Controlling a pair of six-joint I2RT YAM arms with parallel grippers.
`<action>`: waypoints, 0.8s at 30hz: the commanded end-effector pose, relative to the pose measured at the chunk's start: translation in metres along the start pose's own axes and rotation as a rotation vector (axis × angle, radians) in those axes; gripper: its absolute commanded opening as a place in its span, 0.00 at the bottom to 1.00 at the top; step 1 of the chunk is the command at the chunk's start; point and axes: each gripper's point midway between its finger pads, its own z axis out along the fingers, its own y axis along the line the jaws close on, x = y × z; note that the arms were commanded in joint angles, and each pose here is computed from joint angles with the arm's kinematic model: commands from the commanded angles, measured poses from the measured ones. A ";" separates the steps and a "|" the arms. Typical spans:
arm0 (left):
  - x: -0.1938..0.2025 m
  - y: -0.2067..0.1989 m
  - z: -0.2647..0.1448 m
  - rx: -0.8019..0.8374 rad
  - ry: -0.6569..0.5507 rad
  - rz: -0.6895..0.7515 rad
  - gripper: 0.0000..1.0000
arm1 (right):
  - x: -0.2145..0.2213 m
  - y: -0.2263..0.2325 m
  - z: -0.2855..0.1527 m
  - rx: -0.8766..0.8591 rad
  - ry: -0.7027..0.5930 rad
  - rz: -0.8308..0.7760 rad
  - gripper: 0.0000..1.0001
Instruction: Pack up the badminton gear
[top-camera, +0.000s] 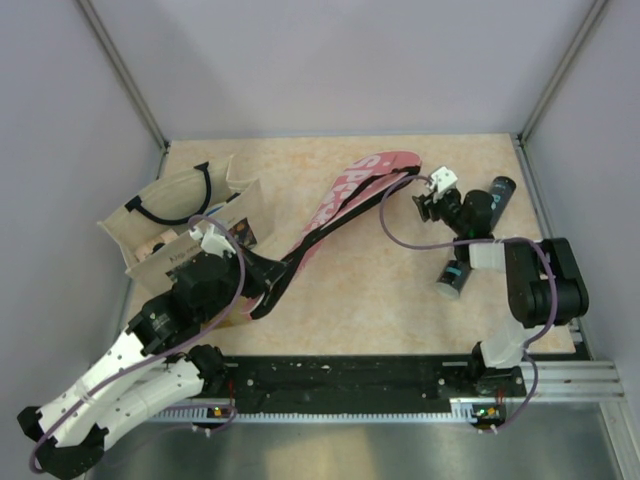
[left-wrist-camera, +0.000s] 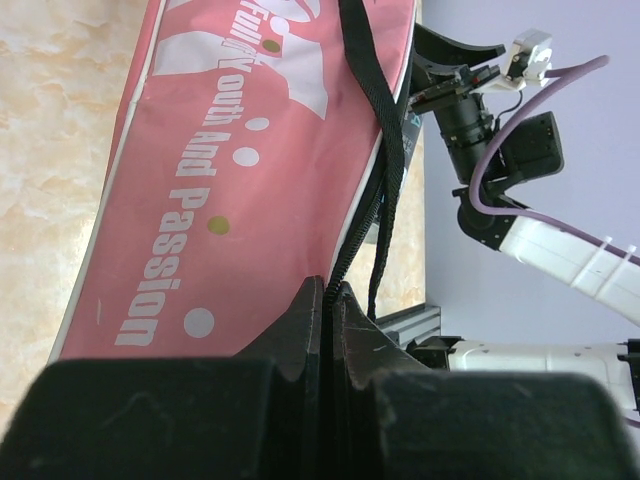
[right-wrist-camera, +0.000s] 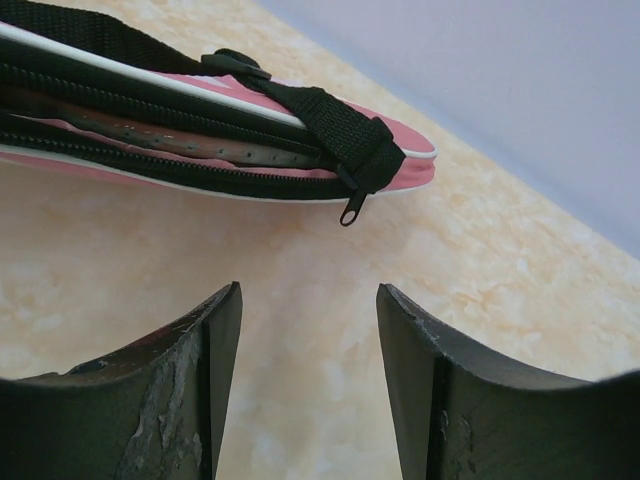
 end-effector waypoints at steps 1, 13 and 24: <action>-0.025 -0.048 -0.012 0.165 -0.077 -0.067 0.00 | -0.019 -0.012 0.009 0.056 -0.113 -0.041 0.56; -0.025 -0.050 -0.017 0.178 -0.067 -0.057 0.00 | -0.021 -0.020 0.036 0.179 -0.178 -0.054 0.54; -0.025 -0.049 -0.020 0.167 -0.066 -0.047 0.00 | -0.022 -0.016 0.053 0.226 -0.237 -0.051 0.43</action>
